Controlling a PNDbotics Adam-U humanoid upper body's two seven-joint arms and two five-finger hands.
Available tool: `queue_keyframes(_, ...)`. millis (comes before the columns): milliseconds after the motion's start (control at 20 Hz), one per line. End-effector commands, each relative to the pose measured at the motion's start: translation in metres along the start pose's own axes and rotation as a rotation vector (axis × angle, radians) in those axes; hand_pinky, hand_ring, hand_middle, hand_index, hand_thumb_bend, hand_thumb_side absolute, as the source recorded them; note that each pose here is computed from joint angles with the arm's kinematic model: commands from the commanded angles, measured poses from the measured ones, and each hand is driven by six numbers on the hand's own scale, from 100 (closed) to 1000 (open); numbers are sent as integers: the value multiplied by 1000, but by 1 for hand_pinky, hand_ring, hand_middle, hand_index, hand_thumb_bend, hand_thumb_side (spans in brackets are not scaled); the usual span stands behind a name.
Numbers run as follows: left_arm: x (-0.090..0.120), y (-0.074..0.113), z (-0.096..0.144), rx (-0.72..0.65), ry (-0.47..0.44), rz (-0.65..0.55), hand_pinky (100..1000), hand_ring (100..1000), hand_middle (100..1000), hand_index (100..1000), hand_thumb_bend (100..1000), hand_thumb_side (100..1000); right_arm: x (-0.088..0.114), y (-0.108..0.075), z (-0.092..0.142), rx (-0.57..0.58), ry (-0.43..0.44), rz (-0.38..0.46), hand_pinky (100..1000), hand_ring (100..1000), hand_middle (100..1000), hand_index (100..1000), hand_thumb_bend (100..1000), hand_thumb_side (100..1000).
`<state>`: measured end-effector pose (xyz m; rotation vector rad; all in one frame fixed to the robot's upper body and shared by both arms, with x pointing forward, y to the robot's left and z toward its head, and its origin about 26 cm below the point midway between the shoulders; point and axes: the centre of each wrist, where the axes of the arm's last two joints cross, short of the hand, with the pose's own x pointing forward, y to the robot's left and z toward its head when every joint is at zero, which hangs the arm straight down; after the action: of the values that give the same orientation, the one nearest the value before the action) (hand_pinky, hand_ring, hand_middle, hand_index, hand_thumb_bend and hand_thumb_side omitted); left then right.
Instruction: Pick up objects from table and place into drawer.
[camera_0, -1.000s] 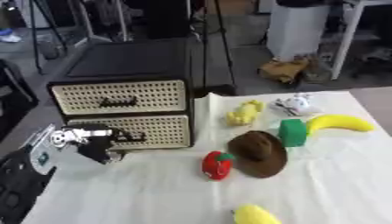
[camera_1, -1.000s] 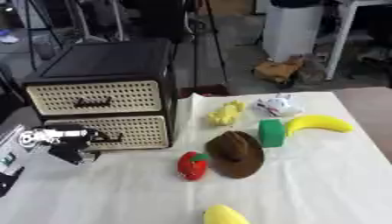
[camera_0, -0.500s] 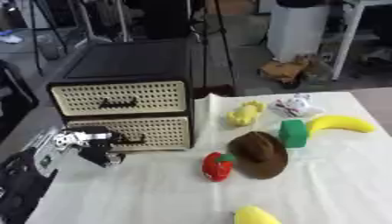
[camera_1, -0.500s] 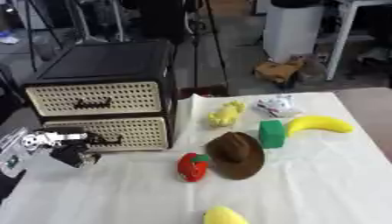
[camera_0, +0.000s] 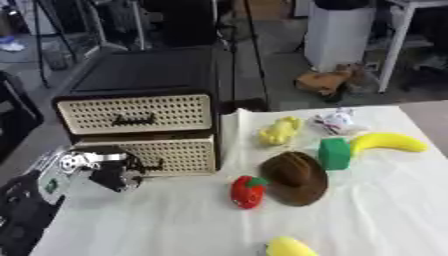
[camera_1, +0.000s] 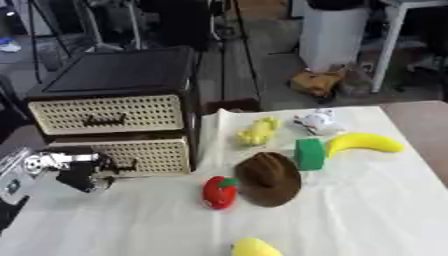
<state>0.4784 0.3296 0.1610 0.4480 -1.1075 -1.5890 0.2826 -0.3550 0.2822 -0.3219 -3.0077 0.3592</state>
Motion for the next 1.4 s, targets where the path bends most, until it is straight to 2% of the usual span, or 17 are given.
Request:
queue_keyframes(50, 0, 11, 7, 15, -1, -14, 100, 172, 168, 773, 100, 537, 4, -3, -8, 17, -29, 15, 662, 763, 681, 816, 274, 1000)
queue_keyframes(450, 5, 12, 14, -17, -5, -65, 100, 177, 176, 712, 100, 539, 5, -4, -7, 11, -22, 19, 664, 763, 682, 816, 266, 1000)
queue_keyframes(850, 5, 14, 20, -7, 6, -43, 100, 174, 172, 595, 100, 530, 4, -3, -6, 10, -13, 18, 666, 762, 680, 817, 275, 1000)
queue_keyframes(1100, 6, 14, 23, -17, 0, -53, 100, 174, 172, 580, 100, 530, 5, -4, -5, 11, -10, 20, 667, 763, 682, 817, 267, 1000)
queue_keyframes(1400, 21, 14, 29, 4, -45, -84, 100, 174, 172, 577, 100, 501, 5, -5, -4, 9, -3, 24, 668, 764, 682, 817, 267, 1000)
